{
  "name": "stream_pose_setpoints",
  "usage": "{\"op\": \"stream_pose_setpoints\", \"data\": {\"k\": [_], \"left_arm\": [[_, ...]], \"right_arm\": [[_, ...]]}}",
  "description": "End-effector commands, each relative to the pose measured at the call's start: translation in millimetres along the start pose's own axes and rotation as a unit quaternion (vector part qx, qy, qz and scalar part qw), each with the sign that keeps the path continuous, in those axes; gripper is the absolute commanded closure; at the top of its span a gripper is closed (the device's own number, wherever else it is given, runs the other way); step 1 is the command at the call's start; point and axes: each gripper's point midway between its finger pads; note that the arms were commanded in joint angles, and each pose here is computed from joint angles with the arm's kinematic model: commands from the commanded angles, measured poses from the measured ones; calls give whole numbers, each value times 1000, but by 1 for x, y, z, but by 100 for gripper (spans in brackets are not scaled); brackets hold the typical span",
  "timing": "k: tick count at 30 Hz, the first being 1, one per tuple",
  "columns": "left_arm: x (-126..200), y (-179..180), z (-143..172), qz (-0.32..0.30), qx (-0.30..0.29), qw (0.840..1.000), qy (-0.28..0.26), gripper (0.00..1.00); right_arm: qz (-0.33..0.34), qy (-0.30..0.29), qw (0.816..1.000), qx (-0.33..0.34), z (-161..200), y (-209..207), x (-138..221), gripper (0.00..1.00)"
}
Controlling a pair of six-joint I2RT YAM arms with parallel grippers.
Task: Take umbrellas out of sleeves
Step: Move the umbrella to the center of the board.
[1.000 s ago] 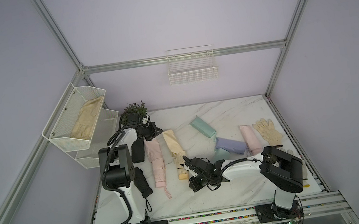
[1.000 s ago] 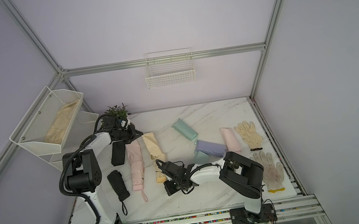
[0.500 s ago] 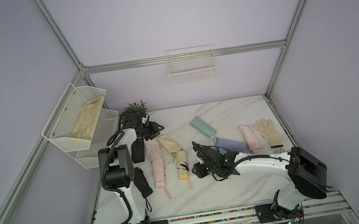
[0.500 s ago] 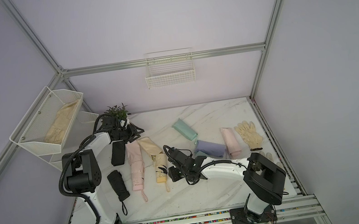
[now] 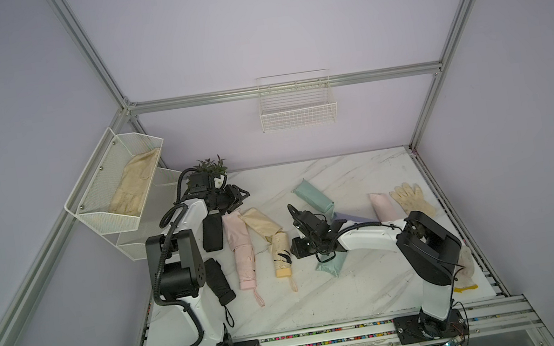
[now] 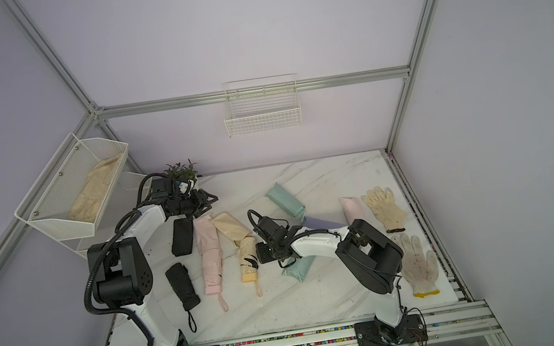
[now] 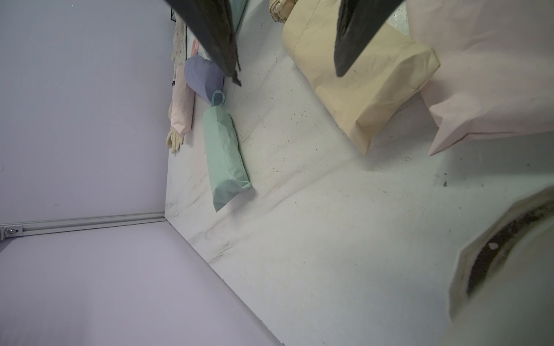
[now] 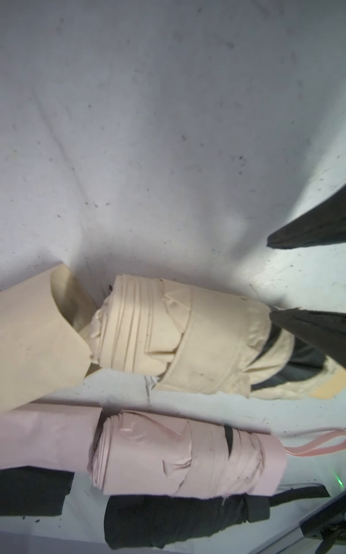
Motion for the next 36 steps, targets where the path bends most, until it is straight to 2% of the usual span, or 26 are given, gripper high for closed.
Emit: {"op": "stream_pose_setpoints", "data": {"k": [1, 4, 12, 17, 20, 24, 27, 31, 36], "left_arm": [[12, -6, -3, 1, -12, 1000, -14, 48], [11, -7, -3, 3, -12, 1000, -14, 47], [9, -7, -2, 7, -6, 1000, -10, 47], [8, -7, -1, 8, -5, 1000, -9, 47], [8, -6, -1, 8, -5, 1000, -9, 47], [6, -2, 2, 2, -4, 1000, -5, 48], [-1, 11, 10, -19, 10, 1000, 20, 52], [-9, 25, 19, -36, 25, 998, 41, 53], [-16, 37, 27, -81, 21, 994, 68, 50]], "right_arm": [[26, -10, 1000, 11, -12, -1, -11, 63], [21, -4, 1000, 20, -13, 3, -19, 64], [-67, 31, 997, 33, 4, 34, -22, 63], [-90, 55, 994, 33, 14, 43, -26, 63], [-85, 41, 995, 28, 11, 41, -20, 63], [-46, 8, 999, 19, -1, 27, -9, 63], [-20, -12, 1000, 16, -14, 20, -1, 63], [-22, -33, 999, 13, -22, 22, 12, 63], [-18, -35, 999, 7, -18, 16, 18, 63]]}}
Point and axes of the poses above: each gripper's point midway between its finger pads, its own x axis back along the fingers, its own y axis along the line the jaws close on, z = x × y, and after that the axes turned 7 degrees about -x, right-handed
